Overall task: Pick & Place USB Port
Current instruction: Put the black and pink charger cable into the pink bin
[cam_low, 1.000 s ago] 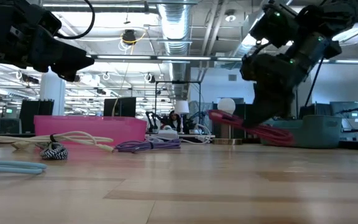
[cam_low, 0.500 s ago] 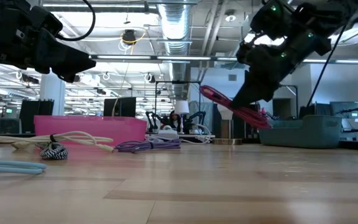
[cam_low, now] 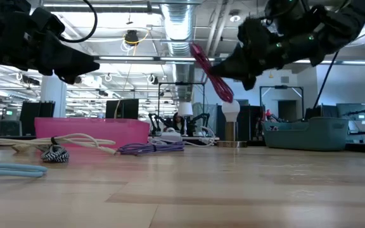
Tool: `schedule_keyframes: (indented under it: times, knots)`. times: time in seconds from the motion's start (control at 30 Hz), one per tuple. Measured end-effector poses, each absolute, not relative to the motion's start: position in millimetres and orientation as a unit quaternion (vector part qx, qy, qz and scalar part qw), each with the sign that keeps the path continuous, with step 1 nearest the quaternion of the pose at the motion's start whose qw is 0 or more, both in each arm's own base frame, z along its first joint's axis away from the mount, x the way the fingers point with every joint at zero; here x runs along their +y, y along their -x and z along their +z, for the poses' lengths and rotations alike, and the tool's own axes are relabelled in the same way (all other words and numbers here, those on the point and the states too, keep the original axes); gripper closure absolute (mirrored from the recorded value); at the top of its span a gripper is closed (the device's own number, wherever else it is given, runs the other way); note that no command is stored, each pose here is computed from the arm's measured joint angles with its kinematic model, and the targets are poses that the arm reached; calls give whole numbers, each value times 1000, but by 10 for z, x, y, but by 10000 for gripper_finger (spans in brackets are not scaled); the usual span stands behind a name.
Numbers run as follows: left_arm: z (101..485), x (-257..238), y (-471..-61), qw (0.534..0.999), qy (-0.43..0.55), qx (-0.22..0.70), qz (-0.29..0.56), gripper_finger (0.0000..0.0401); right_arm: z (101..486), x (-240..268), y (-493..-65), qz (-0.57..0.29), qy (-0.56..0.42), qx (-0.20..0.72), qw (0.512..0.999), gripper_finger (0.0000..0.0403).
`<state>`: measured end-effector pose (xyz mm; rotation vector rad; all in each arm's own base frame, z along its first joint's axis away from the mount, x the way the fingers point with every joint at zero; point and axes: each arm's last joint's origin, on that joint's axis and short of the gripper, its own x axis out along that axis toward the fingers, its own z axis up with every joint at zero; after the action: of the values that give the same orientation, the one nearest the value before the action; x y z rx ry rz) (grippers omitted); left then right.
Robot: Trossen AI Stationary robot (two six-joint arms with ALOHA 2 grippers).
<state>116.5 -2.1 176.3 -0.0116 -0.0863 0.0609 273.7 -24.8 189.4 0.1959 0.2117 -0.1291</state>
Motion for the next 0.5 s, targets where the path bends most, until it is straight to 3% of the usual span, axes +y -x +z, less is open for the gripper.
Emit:
schedule_keyframes:
  times: [0.5]
  knots:
    - [1822,8,-1185,994,13,-74,81,252,1790,-247,-3543,16,-72,106,992,403]
